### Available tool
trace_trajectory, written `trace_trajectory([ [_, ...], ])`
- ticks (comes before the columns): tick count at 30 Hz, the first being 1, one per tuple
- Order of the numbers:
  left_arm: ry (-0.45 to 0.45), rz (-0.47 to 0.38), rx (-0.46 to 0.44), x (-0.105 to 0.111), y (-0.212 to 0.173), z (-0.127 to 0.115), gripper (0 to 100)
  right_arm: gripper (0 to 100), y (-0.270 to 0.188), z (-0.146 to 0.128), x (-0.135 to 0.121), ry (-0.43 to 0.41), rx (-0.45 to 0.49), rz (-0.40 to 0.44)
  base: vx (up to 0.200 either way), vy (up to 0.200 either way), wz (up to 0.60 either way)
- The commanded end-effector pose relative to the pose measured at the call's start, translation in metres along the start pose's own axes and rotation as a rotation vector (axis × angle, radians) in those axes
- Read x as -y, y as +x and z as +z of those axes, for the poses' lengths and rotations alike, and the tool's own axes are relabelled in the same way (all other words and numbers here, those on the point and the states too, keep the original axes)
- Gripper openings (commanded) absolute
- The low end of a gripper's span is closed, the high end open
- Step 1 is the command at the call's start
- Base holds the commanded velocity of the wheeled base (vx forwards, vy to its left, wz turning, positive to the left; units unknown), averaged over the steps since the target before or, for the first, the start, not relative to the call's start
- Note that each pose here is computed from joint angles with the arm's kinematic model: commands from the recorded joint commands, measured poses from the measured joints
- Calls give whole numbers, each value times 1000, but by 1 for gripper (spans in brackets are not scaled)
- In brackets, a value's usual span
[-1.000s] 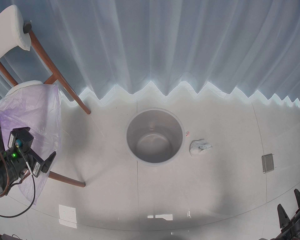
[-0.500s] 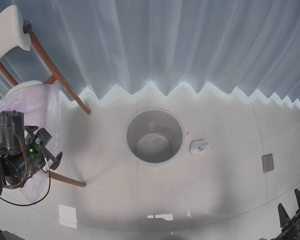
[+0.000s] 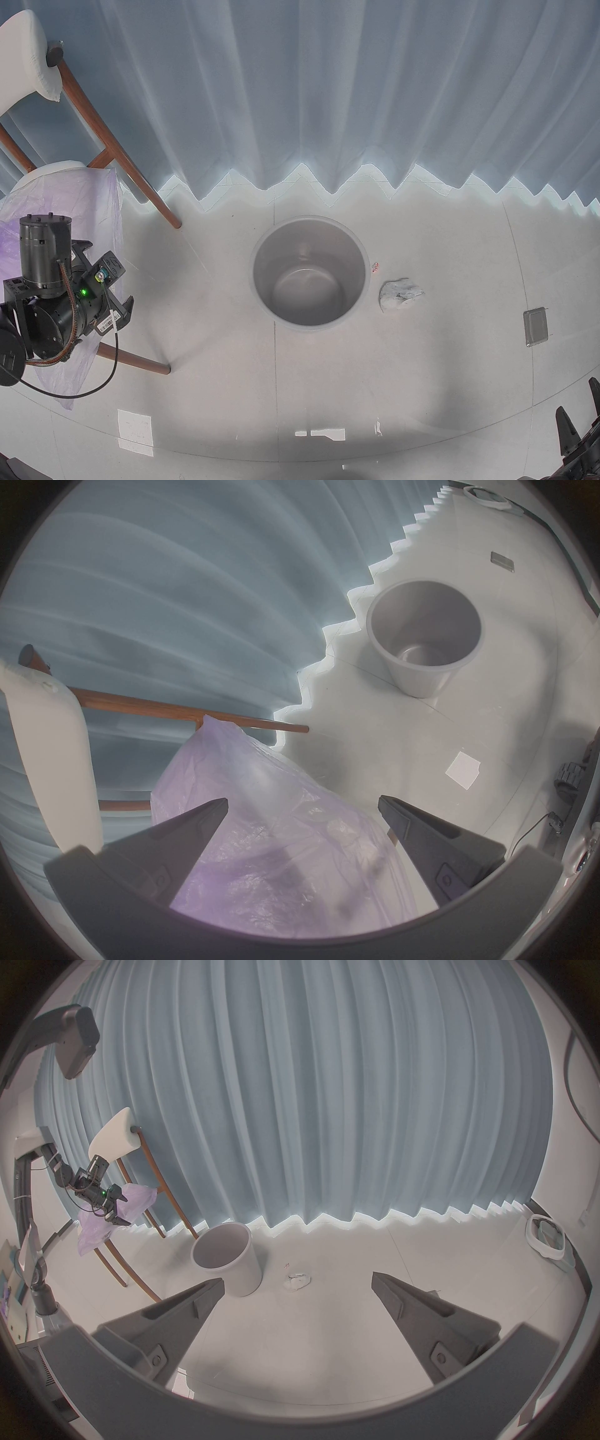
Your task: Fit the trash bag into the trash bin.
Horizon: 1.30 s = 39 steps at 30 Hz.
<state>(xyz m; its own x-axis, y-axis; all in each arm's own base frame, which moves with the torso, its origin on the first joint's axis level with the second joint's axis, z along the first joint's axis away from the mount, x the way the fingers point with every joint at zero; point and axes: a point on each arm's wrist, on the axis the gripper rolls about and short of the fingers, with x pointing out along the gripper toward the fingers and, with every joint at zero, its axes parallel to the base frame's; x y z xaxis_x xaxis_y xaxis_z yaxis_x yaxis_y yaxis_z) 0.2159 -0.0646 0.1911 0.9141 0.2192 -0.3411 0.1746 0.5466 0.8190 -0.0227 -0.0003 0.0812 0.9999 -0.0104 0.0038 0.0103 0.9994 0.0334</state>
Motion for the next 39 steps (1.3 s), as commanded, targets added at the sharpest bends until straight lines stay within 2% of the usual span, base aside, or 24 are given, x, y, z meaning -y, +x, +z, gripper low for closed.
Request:
trace_trajectory([
  [1,12,-11,-37,4,10,-3,100,100,0,-5,0,0,1,0,0,0,0],
  [6,16,-5,-71,3,14,-11,100,100,0,-5,0,0,1,0,0,0,0],
  [10,52,12,-72,-2,13,-12,100,100,0,-5,0,0,1,0,0,0,0],
  [23,34,66,-110,-18,17,-24,100,100,0,-5,0,-3,1,1,0,0,0],
  [24,41,74,-111,-20,17,-24,0,100,0,-5,0,-1,1,1,0,0,0],
  [32,31,54,-45,-22,5,-28,0,100,0,-5,0,0,1,1,0,0,0],
  [38,-25,80,81,-36,-23,-26,0,100,0,-5,0,0,1,1,0,0,0],
  [39,-70,69,137,-37,-32,-24,0,100,0,-5,0,0,1,1,0,0,0],
])
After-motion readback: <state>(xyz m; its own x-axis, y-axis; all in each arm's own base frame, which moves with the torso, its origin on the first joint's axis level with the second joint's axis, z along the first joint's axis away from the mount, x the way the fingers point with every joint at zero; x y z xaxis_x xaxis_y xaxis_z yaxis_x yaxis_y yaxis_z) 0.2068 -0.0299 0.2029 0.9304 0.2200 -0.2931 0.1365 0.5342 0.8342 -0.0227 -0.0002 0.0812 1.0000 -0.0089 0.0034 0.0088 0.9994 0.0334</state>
